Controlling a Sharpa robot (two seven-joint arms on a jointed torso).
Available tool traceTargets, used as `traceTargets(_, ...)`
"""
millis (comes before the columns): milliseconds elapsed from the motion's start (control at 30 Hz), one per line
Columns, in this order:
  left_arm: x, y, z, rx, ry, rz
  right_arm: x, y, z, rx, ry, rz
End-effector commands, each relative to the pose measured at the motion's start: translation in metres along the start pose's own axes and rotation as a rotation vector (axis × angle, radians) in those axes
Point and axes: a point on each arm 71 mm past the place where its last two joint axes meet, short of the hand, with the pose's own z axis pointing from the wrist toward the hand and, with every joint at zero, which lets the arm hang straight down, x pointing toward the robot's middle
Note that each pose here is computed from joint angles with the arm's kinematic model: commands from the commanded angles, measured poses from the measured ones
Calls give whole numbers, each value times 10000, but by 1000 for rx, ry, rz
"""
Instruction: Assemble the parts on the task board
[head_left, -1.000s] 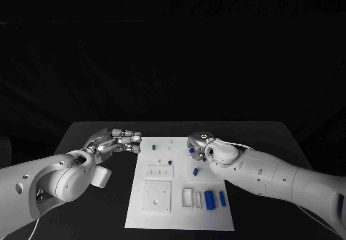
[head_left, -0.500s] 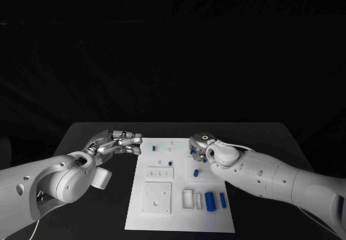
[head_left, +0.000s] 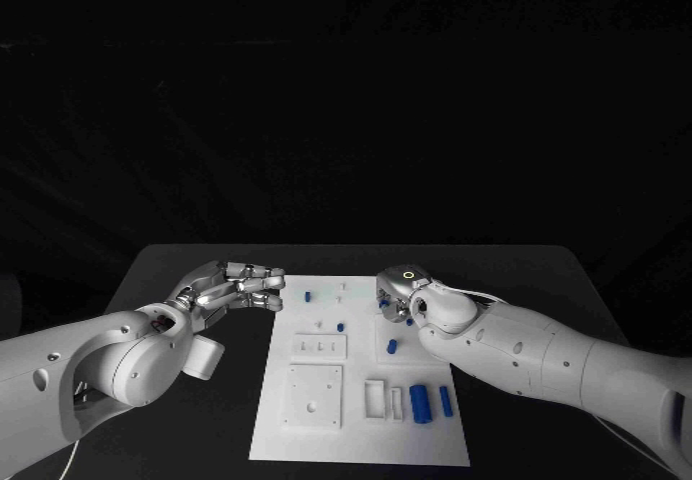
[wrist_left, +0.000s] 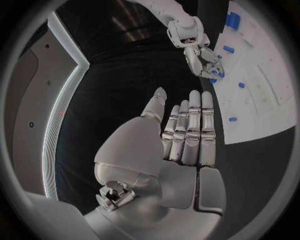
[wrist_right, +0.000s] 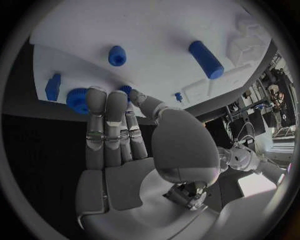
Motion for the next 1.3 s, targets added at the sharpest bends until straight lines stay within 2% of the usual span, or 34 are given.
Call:
traceTargets(33,26,-14,7,5,21,-3,-17,9,1,4,-26,5)
traceTargets(367,23,-13,32,5,20,-1,-70,25,3,27,-87,20)
traceTargets(567,17,-11,43,5,15,1,-180,91,28,23,-132,27)
traceTargets(800,23,-12,58,7,15,2,-306,216,117,15,-167,27)
traceTargets(1300,62,-34,92,12,26,2,-379,481,314,4,-206,35)
